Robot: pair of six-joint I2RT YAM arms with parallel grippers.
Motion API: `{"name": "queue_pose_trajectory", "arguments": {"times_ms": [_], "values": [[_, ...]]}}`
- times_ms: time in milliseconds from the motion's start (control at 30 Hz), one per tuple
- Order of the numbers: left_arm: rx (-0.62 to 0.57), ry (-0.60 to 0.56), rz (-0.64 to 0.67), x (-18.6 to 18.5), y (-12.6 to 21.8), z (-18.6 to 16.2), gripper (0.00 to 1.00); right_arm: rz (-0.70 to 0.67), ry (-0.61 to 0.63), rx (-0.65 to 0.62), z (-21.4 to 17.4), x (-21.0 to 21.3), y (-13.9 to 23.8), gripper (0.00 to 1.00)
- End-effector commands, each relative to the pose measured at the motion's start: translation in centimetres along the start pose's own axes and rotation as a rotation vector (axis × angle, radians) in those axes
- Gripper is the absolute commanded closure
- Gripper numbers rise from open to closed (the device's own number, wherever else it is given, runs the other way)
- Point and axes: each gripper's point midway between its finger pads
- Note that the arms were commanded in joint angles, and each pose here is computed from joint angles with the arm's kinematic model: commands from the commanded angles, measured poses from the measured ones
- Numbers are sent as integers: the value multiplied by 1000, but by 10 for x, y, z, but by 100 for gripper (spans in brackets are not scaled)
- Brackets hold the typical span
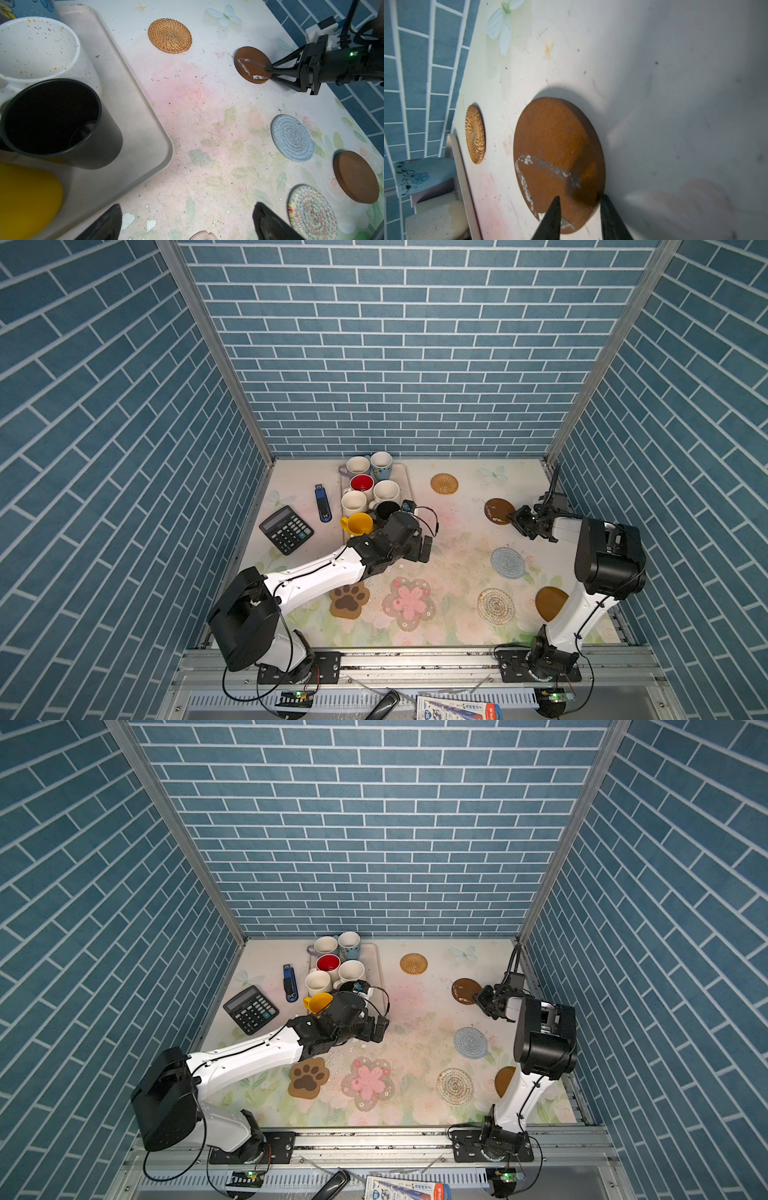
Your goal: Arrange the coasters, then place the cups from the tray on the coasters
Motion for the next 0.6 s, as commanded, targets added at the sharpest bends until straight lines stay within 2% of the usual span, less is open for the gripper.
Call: {"name": "queue_pose_trajectory", "arguments": {"times_ms": [0, 367, 567], "values": [[-15, 7, -17, -2, -2, 11, 1, 51, -44, 9, 7, 7, -11, 66], [-3, 39, -14, 8, -9, 12, 1, 72, -7, 58, -6, 33, -39, 66], [1, 49, -3, 16, -8, 9, 1, 79, 7, 66, -12, 43, -43, 61]]}}
Point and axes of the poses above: each gripper's point midway between its finger pads, its own y axis back along the fingers, its own x axis along the line the jaws close on, z = x × y
